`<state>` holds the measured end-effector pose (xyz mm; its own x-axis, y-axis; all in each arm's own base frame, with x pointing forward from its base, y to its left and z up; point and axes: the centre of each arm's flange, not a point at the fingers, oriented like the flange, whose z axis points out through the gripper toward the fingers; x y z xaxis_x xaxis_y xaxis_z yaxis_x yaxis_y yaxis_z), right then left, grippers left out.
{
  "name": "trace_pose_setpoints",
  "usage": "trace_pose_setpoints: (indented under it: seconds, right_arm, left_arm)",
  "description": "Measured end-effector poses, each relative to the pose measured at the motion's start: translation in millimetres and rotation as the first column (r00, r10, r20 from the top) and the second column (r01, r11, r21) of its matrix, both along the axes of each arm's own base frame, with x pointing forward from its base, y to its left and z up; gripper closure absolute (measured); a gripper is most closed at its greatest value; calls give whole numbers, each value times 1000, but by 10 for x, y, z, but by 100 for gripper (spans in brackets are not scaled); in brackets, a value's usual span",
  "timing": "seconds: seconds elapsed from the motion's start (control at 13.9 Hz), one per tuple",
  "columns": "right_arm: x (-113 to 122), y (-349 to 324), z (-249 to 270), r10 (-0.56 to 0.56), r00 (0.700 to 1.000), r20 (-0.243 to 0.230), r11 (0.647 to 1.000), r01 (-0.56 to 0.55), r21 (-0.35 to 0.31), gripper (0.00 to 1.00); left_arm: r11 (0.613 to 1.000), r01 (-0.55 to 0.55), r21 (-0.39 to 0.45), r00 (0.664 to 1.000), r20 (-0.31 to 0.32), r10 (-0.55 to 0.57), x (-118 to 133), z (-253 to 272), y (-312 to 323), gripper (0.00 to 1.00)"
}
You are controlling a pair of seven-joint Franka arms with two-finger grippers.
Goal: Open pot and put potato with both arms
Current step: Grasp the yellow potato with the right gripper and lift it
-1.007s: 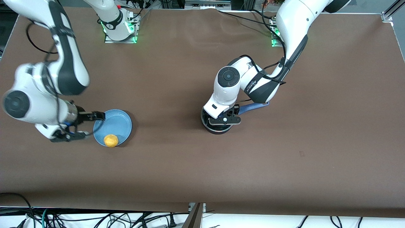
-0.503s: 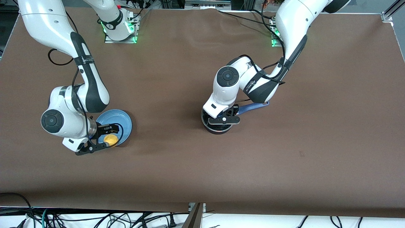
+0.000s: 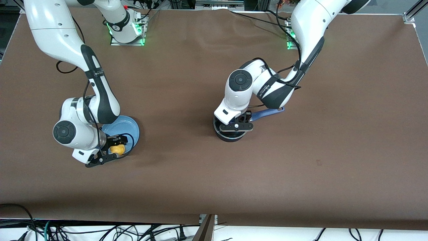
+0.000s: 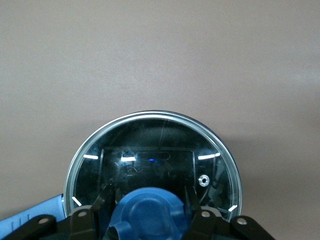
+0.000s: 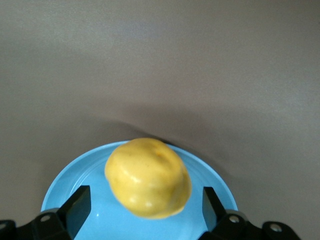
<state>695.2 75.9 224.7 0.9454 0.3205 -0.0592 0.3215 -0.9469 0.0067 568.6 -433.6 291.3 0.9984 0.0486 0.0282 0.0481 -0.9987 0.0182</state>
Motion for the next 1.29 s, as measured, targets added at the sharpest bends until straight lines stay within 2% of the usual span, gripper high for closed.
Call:
trace_pose_setpoints:
  seconds: [0.07, 0.14, 0.29, 0.36, 0.5, 0.65, 0.86, 1.15, 1.29]
  right_arm:
    - [4, 1, -38, 1, 1000, 3, 1000, -1, 0, 2]
    - [5, 1, -63, 1, 1000, 4, 1000, -1, 0, 9]
    - [9, 2, -63, 1, 1000, 5, 1000, -1, 0, 33]
    - [17, 4, -49, 1, 1000, 6, 1000, -1, 1, 37]
    - [6, 3, -40, 1, 1000, -15, 1000, -1, -2, 37]
    - [6, 12, 31, -4, 998, -57, 1000, 4, 0, 37]
    - [39, 108, 371, -44, 990, -134, 996, 53, 65, 37]
    - [27, 459, 743, -178, 964, -199, 977, 198, 85, 37]
    - [-42, 931, 843, -280, 933, -226, 947, 307, 91, 37]
  left_arm:
    - [1000, 0, 0, 1000, 0, 0, 1, 0, 0, 41]
    - [1000, 0, 0, 1000, 0, 0, 1, 0, 0, 41]
    - [1000, 0, 0, 1000, 0, 0, 2, 1, 0, 41]
    - [1000, -1, 0, 1000, 1, 1, 4, 4, 0, 41]
    - [1000, -4, -3, 1000, 5, 4, 18, 30, -2, 41]
    - [1000, -10, -13, 1000, 16, 10, 54, 115, -19, 41]
    - [999, -14, -32, 999, 30, 15, 94, 355, -100, 41]
    - [999, -26, -29, 999, 31, 27, 156, 442, -53, 41]
    - [999, -13, -31, 999, 38, 14, 310, 487, 138, 41]
